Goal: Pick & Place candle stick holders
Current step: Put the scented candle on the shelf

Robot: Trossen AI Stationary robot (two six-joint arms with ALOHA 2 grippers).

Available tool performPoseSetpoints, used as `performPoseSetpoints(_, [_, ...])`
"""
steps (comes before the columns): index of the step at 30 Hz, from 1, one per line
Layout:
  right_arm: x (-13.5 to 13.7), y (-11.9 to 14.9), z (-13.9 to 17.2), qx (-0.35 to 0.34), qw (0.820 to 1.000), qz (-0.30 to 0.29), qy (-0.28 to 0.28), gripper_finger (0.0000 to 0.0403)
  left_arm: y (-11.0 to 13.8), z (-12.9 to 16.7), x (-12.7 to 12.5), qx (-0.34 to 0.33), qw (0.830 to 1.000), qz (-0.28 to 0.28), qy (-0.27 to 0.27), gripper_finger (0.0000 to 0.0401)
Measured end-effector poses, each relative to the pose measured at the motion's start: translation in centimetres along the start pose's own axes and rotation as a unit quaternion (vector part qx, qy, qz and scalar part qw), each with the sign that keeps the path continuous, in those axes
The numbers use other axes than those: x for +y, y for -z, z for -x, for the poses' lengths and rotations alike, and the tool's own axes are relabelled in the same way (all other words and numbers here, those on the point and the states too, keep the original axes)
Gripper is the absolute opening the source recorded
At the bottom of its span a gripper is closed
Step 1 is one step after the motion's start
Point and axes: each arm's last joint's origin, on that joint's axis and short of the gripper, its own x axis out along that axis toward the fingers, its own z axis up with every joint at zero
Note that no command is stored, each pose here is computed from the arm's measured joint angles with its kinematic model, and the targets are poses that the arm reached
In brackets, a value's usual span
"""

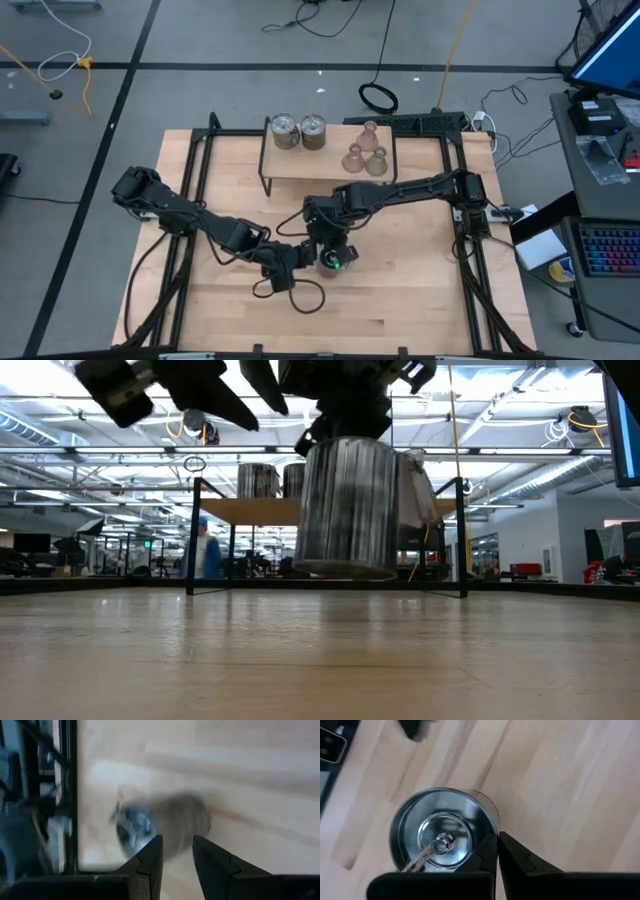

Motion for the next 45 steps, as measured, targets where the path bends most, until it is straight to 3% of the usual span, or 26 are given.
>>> performPoseSetpoints(5, [0.5, -0.1, -0.2, -0.001, 1.000, -0.027, -0.008, 0.0000, 0.2, 0.2, 0.0, 0.064, 0.997, 0.040, -0.029, 0.0108])
performPoseSetpoints(15, [0.4, -1.2, -0.1, -0.055, 0.987, -0.148, -0.013, 0.0000, -0.4, 1.2, 0.0, 0.056, 0.975, 0.210, -0.055, 0.0108])
performPoseSetpoints(24, [0.9, -1.5, -0.3, -0.054, 0.963, -0.263, -0.040, 0.0000, -0.8, 1.4, -0.5, 0.064, 0.969, 0.233, -0.050, 0.0108])
performPoseSetpoints(33, [0.9, -1.7, -0.3, -0.064, 0.959, -0.273, -0.038, 0.0000, -1.2, 2.2, -0.9, 0.027, 0.965, 0.260, -0.014, 0.0108])
performPoseSetpoints(45, [1.1, -2.4, -0.1, -0.096, 0.961, -0.236, -0.104, 0.0000, -2.1, 3.9, -0.8, -0.044, 0.959, 0.279, 0.011, 0.0108])
